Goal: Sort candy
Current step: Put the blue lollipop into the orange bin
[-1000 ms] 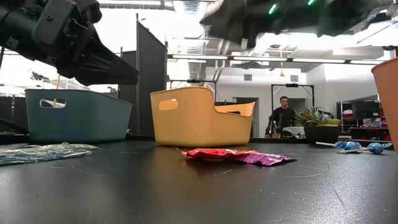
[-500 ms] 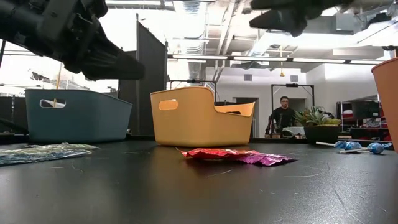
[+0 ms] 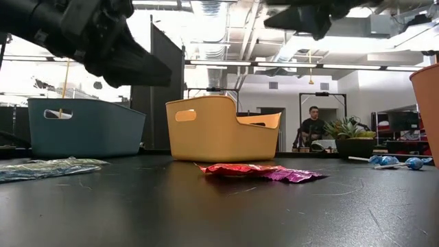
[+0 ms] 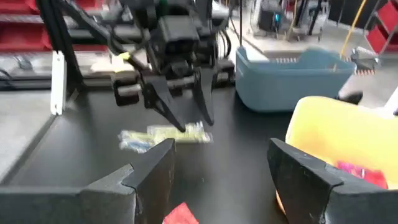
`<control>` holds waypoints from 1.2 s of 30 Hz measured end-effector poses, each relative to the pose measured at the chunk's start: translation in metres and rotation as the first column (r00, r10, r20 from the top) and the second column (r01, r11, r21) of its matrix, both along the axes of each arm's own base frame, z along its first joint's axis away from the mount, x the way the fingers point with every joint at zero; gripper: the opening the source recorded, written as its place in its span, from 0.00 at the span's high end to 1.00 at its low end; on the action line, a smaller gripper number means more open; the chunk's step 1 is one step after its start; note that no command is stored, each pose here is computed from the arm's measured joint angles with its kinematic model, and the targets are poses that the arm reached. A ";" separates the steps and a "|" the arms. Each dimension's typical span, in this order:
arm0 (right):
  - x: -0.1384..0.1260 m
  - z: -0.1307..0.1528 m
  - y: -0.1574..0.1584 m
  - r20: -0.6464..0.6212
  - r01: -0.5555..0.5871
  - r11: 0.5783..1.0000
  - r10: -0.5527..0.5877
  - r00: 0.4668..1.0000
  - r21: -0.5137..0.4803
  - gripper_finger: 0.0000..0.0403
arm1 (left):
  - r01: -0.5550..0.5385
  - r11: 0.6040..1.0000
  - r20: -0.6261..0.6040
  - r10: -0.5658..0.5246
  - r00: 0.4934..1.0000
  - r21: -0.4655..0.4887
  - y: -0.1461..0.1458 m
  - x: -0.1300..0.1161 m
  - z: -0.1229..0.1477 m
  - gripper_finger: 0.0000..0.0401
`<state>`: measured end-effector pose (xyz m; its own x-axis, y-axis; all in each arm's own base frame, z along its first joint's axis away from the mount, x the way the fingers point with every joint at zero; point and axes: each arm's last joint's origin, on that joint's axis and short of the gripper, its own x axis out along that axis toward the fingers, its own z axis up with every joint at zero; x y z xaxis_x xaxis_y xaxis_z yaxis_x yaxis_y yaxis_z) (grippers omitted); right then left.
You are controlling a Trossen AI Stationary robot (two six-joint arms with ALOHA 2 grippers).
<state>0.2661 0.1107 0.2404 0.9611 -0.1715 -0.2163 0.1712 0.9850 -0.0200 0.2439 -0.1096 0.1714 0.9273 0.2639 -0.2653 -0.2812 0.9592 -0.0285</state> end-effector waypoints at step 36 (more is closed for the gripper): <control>0.065 -0.024 0.011 -0.344 -0.097 0.994 0.075 0.936 -0.046 0.33 | 0.038 0.989 -0.073 -0.028 0.997 0.142 -0.001 0.001 0.000 0.56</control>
<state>0.3310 0.1216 0.2161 0.8430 -0.1145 -0.5256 0.0580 0.9907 -0.1228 0.2445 -0.1105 0.1710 0.9163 0.2736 -0.2925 -0.2458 0.9607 0.1288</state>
